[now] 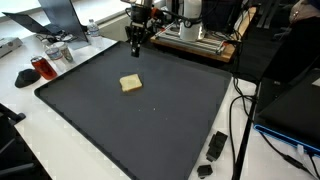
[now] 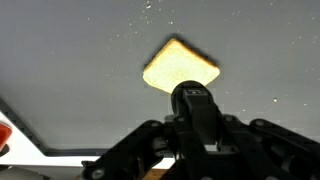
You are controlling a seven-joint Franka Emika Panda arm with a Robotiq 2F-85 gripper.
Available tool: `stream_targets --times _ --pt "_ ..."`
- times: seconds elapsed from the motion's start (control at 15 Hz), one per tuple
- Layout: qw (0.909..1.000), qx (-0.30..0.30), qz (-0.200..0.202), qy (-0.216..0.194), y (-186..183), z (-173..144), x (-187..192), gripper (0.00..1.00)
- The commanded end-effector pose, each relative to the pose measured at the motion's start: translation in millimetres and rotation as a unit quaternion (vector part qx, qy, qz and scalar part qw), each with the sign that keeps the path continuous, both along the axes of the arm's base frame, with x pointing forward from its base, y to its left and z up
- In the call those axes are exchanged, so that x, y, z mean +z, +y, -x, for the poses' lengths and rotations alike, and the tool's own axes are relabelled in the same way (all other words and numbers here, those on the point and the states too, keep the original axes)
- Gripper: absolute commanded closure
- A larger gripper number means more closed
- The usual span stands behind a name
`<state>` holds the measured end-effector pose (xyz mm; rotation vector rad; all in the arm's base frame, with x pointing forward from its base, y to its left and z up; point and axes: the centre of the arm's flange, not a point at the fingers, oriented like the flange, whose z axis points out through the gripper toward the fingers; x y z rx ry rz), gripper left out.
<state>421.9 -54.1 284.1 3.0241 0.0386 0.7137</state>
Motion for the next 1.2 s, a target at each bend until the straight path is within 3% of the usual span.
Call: stream_targets --times 0.0,0.47,0.67,0.93,1.13 --pt "0.9991 0.020 0.038 -0.002 10 -18 28 0.95" --pt "0.9864 0.100 0.126 0.033 26 -38 51 0.95" --pt "0.9793 0.120 0.154 0.053 57 -54 67 0.95" --pt "0.9728 0.133 0.174 0.076 95 -77 64 0.95" --pt "0.9746 0.130 0.160 0.088 91 -87 48 0.95"
